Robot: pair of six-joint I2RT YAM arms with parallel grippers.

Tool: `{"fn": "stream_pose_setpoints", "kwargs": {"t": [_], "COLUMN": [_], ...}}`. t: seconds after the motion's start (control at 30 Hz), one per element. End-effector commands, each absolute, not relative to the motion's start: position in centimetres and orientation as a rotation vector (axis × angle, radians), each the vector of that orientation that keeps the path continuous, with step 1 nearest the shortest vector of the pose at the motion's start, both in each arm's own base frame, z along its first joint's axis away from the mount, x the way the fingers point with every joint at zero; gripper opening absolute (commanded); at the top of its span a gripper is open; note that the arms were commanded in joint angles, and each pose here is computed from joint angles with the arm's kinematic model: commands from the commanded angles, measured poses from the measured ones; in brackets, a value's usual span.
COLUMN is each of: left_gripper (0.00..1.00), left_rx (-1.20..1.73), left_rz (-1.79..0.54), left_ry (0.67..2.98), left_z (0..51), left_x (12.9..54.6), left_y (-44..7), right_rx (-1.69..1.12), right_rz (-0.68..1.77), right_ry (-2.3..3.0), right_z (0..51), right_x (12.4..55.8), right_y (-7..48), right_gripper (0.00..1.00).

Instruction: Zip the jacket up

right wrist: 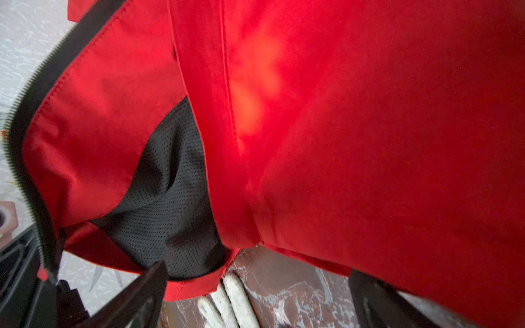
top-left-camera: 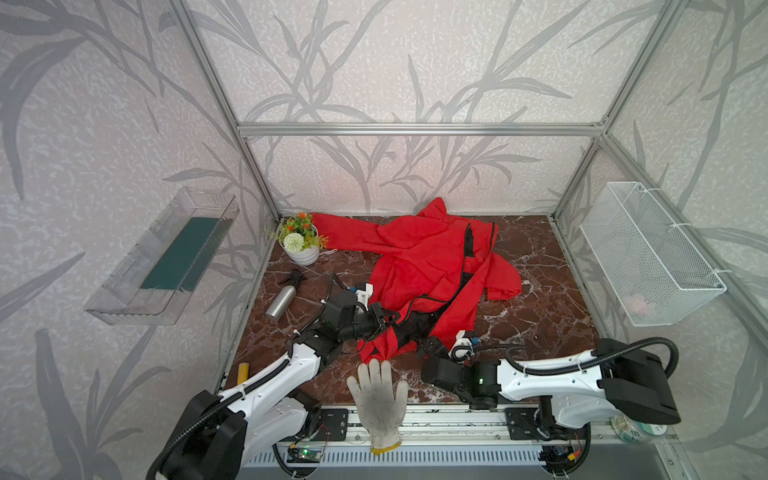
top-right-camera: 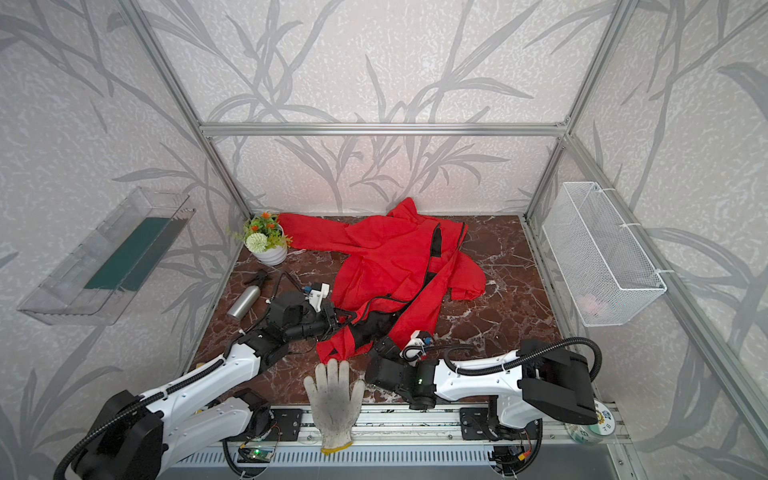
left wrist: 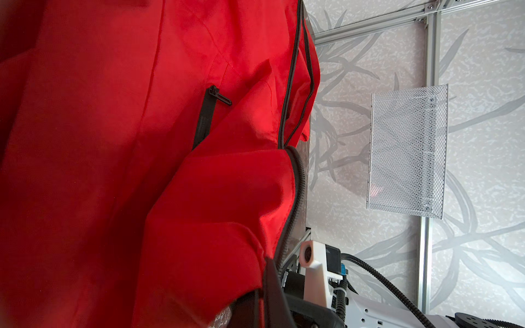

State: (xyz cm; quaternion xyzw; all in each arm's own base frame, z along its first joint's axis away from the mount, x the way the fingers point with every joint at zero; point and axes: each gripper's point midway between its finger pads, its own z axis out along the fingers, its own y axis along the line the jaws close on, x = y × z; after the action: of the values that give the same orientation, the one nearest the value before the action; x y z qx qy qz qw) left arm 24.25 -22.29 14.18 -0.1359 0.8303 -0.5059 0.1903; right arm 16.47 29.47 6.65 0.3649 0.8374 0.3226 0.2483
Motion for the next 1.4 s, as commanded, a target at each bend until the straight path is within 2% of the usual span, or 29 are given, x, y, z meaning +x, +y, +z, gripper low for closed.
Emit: {"fn": "stream_pose_setpoints", "kwargs": {"t": [0.0, 0.27, 0.37, 0.53, 0.8, 1.0, 1.1, 1.2, 1.3, 1.37], "left_gripper": [0.00, 0.00, 0.00, 0.00, 0.00, 0.00, 0.00, 0.00, 0.00, 0.00], "left_rx": [-0.378, -0.381, -0.382, -0.384, -0.378, -0.379, -0.373, -0.372, -0.368, -0.368], "left_rz": [-1.420, -1.421, -1.416, -1.411, -1.400, -1.396, -1.397, -1.395, -1.384, -1.379], "left_ry": [2.325, 2.328, 2.325, 2.326, 2.324, 2.323, 2.323, 2.323, 2.330, 2.331], "left_z": [14.5, 14.4, 14.5, 14.5, 14.7, 14.8, 14.8, 14.8, 14.7, 14.7], "left_x": [24.6, 24.6, 24.7, 24.7, 24.5, 24.6, 24.6, 24.6, 24.6, 24.6], "left_y": [-22.2, -22.2, -22.2, -22.1, -21.9, -21.9, -21.9, -21.9, -21.9, -21.8], "right_rx": [0.996, 0.991, 1.045, 1.045, 1.053, 1.058, 1.084, 1.074, 1.074, 1.069], "right_rz": [0.875, 0.826, 0.765, 0.801, 0.728, 0.716, 0.679, 0.635, 0.602, 0.603], "right_ry": [2.256, 2.288, 2.305, 2.282, 2.318, 2.328, 2.362, 2.383, 2.407, 2.414], "right_z": [5.9, 5.7, 4.9, 5.1, 4.7, 4.5, 3.9, 3.8, 3.4, 3.3], "right_x": [17.1, 18.0, 17.8, 18.5, 18.7, 18.8, 18.5, 18.4, 18.6, 18.7], "right_y": [29.0, 28.8, 28.1, 29.0, 29.1, 28.9, 28.6, 28.4, 28.5, 28.7], "right_gripper": [1.00, 0.95, 0.90, 0.83, 0.83, 0.75, 0.84, 0.85, 0.83, 0.76]}}
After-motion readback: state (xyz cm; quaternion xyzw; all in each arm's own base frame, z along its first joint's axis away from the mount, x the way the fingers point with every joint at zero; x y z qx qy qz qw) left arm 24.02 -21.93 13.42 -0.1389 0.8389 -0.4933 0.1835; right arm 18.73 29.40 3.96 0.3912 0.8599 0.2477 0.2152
